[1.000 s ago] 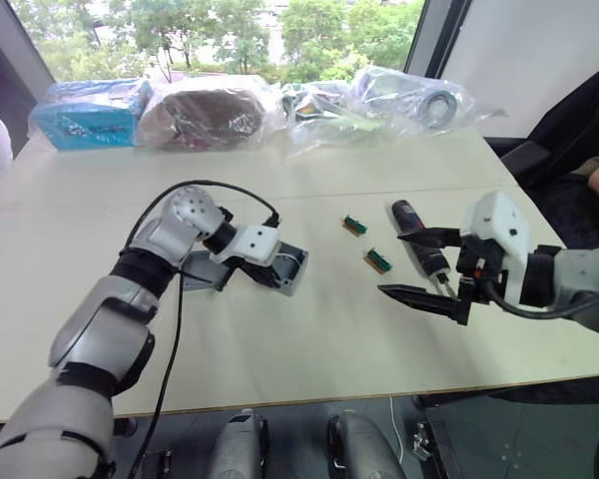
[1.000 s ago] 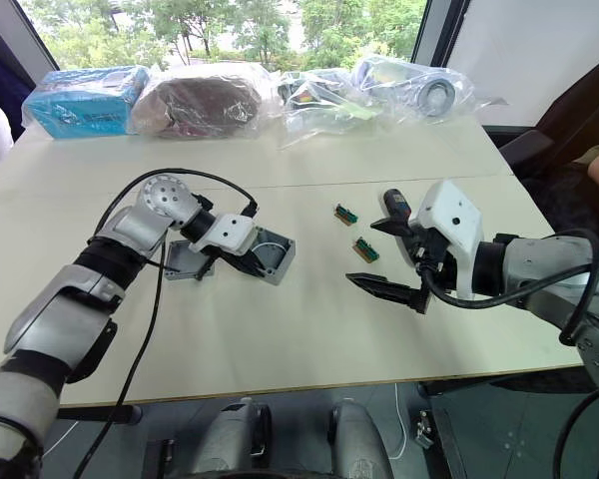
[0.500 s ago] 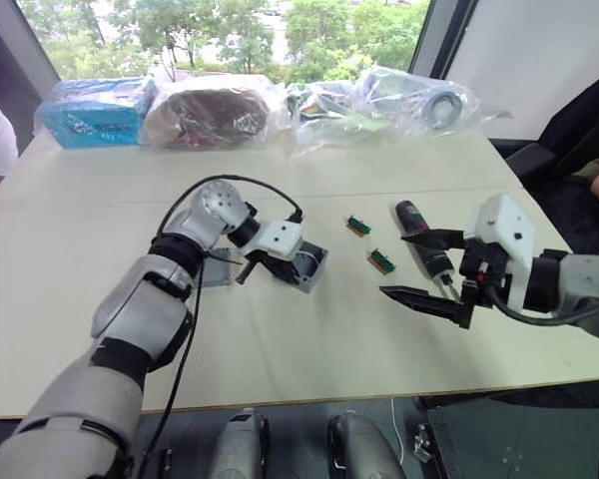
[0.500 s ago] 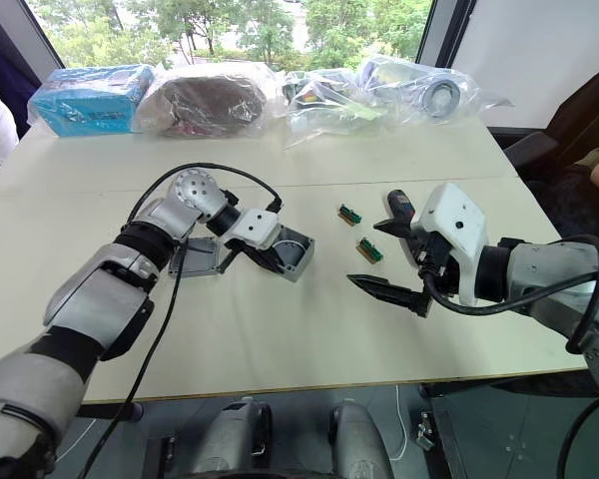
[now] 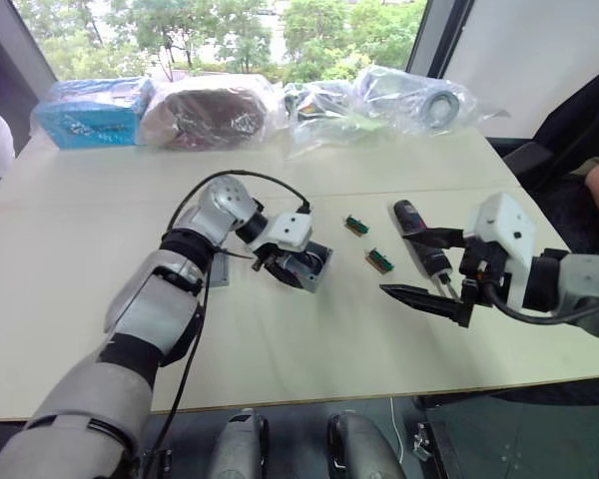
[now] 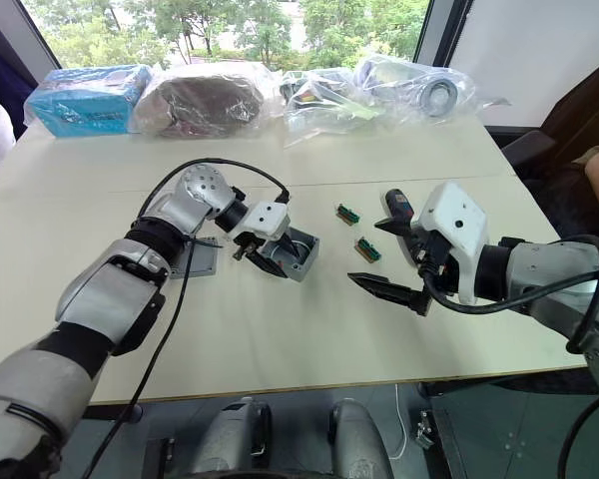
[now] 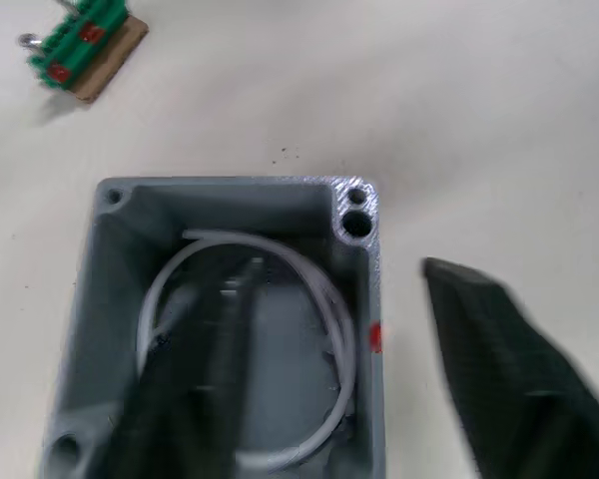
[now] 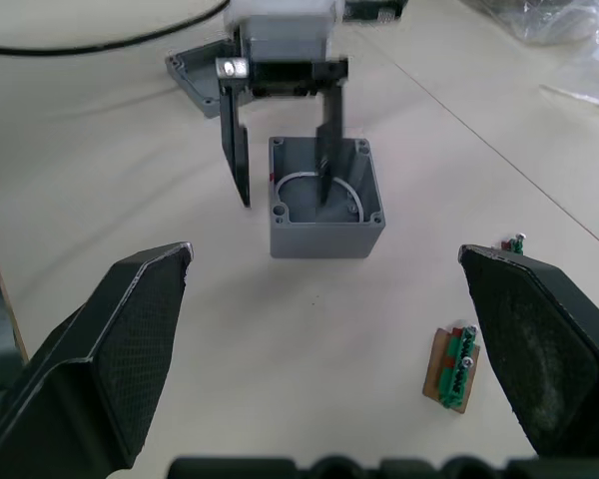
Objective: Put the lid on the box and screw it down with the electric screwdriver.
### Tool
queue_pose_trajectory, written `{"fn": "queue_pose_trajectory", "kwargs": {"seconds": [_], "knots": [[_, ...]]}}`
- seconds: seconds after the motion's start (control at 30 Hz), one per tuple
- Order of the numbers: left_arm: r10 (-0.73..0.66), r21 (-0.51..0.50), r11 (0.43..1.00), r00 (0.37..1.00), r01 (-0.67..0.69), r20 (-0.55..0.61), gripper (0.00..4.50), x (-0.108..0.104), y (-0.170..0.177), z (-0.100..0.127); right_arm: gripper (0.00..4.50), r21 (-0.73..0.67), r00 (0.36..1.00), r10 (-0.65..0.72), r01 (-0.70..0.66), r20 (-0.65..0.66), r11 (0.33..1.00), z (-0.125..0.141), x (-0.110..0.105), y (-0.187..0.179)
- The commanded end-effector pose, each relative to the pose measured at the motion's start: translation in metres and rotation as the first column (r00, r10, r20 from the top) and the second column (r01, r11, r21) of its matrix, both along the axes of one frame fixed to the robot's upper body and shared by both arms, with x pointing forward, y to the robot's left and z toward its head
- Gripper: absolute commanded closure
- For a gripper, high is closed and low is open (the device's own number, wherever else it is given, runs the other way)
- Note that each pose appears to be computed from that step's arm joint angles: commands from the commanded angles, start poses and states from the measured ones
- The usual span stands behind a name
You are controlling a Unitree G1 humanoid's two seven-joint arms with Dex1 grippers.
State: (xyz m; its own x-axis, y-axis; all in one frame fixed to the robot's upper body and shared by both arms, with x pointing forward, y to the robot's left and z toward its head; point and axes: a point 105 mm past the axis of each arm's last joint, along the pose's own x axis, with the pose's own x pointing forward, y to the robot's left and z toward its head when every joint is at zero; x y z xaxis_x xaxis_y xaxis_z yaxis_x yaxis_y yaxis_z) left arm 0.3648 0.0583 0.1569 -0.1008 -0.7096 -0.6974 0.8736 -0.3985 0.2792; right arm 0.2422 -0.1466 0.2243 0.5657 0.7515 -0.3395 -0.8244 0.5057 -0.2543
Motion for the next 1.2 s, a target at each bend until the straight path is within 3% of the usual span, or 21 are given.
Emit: {"fn": "queue_pose_trajectory", "kwargs": {"seconds": [0.03, 0.07, 0.17, 0.27, 0.4, 0.47, 0.63, 0.7, 0.93, 1.07, 1.2], "knots": [[0.059, -0.138, 0.989, 0.998, -0.057, 0.011, 0.32, -0.001, 0.015, 0.031, 0.00, -0.008, 0.998, 0.029, -0.029, 0.047, 1.000, 0.009, -0.003, 0.006], [0.085, -0.163, 0.983, 0.996, -0.084, -0.006, 0.04, -0.003, 0.023, 0.034, 0.00, -0.008, 0.998, 0.031, -0.031, 0.047, 0.999, 0.009, -0.003, 0.006], [0.241, -0.275, 0.933, 0.971, -0.231, 0.003, 0.04, -0.006, 0.047, 0.042, 0.00, 0.001, 0.998, 0.041, -0.041, 0.055, 0.999, 0.011, 0.000, 0.008], [0.513, -0.386, 0.789, 0.859, -0.477, -0.013, 0.04, 0.000, 0.068, 0.049, 0.00, 0.017, 0.996, 0.064, -0.066, 0.061, 0.998, 0.014, 0.003, 0.012], [0.800, -0.428, 0.512, 0.595, -0.745, -0.078, 0.04, 0.009, 0.101, 0.054, 0.00, 0.020, 0.993, 0.098, -0.099, 0.061, 0.995, 0.015, 0.007, 0.016], [0.922, -0.419, 0.289, 0.368, -0.861, -0.120, 0.04, 0.011, 0.131, 0.050, 0.00, 0.017, 0.991, 0.119, -0.120, 0.056, 0.993, 0.015, 0.008, 0.018], [0.975, -0.312, -0.152, -0.091, -0.938, -0.202, 0.04, -0.013, 0.184, 0.025, 0.00, 0.012, 0.985, 0.166, -0.167, 0.045, 0.986, 0.015, 0.013, 0.021], [0.955, -0.274, -0.254, -0.196, -0.928, -0.223, 0.04, -0.023, 0.191, 0.015, 0.00, 0.012, 0.983, 0.180, -0.180, 0.047, 0.983, 0.016, 0.016, 0.022], [0.898, -0.169, -0.392, -0.337, -0.904, -0.282, 0.04, -0.040, 0.186, -0.020, 0.00, 0.008, 0.977, 0.208, -0.208, 0.045, 0.978, 0.016, 0.018, 0.026], [0.880, -0.089, -0.407, -0.364, -0.909, -0.304, 0.04, -0.046, 0.184, -0.045, 0.00, 0.004, 0.977, 0.209, -0.209, 0.047, 0.978, 0.017, 0.018, 0.026], [0.865, -0.035, -0.432, -0.404, -0.901, -0.297, 1.17, -0.051, 0.187, -0.065, 0.00, 0.002, 0.978, 0.203, -0.204, 0.049, 0.979, 0.017, 0.018, 0.026]]}}
